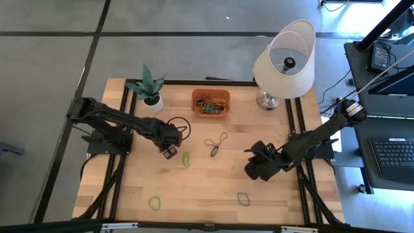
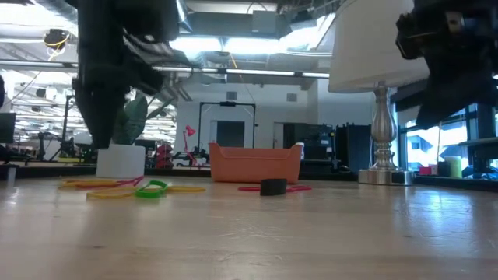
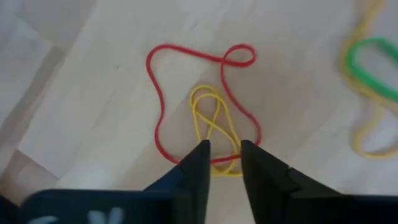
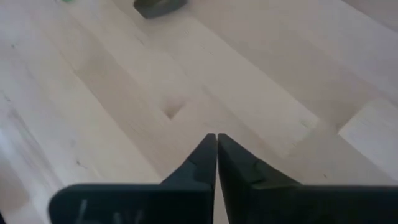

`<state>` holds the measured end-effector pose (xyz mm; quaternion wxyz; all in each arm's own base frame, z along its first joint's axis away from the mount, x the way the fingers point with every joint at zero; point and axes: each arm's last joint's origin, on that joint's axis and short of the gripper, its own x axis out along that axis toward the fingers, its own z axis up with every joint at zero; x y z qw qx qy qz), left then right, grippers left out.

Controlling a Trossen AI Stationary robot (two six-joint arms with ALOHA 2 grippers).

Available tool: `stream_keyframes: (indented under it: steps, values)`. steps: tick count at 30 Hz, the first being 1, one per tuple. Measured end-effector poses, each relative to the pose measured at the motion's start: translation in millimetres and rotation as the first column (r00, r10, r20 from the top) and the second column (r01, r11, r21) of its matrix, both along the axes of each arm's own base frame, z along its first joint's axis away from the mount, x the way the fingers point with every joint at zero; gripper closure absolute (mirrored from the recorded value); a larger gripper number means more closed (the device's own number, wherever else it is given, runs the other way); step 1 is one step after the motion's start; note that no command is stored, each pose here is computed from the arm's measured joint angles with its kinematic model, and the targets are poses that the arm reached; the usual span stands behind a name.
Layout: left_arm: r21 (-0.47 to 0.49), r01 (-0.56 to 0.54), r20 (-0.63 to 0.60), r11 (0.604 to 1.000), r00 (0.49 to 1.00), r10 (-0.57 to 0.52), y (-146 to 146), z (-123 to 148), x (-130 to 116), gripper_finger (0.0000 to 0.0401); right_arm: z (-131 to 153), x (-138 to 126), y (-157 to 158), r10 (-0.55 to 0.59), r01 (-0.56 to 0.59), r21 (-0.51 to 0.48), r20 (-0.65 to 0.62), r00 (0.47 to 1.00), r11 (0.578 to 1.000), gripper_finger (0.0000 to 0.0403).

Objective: Pick and place rubber bands into bin
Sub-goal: Put the left yellow rubber band into the orange bin

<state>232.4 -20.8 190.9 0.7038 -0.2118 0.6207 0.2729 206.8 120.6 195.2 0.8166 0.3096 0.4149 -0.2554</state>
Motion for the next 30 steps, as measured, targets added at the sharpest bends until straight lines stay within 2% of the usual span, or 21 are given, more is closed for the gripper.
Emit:
stream_keyframes:
  steps: [5,10,17,22,24,30]
  values:
    - [0.008,-0.014,-0.099,1.000,0.995,0.015,-0.8,-22.1,7.7,0.0277,-2.7,-1.4,-0.9,0.020,-0.020,-0.015,-0.011,1.000,1.000,0.0380]
    - [0.012,-0.035,-0.178,0.999,0.983,0.037,-0.8,-40.5,12.4,0.0276,-2.8,-1.3,-0.8,0.020,-0.021,-0.014,-0.011,1.000,1.000,0.0386]
    - [0.037,-0.057,-0.240,0.998,0.969,0.064,-0.7,-57.4,16.5,0.0309,-2.4,-0.3,-0.1,0.021,-0.021,-0.006,0.001,1.000,1.000,0.0384]
    - [0.009,-0.071,-0.251,0.997,0.965,0.071,0.1,-61.1,18.0,0.0362,-2.2,0.2,0.2,0.021,-0.021,-0.003,0.006,1.000,1.000,0.0387]
    - [-0.001,-0.078,-0.243,0.997,0.967,0.075,0.8,-58.7,17.4,0.0389,-2.2,0.2,0.2,0.021,-0.021,-0.003,0.006,1.000,1.000,0.0389]
    - [-0.011,-0.127,-0.170,0.992,0.978,0.123,1.1,-35.0,14.2,0.0399,-2.3,0.2,0.2,0.024,-0.024,-0.005,0.004,1.000,1.000,0.0388]
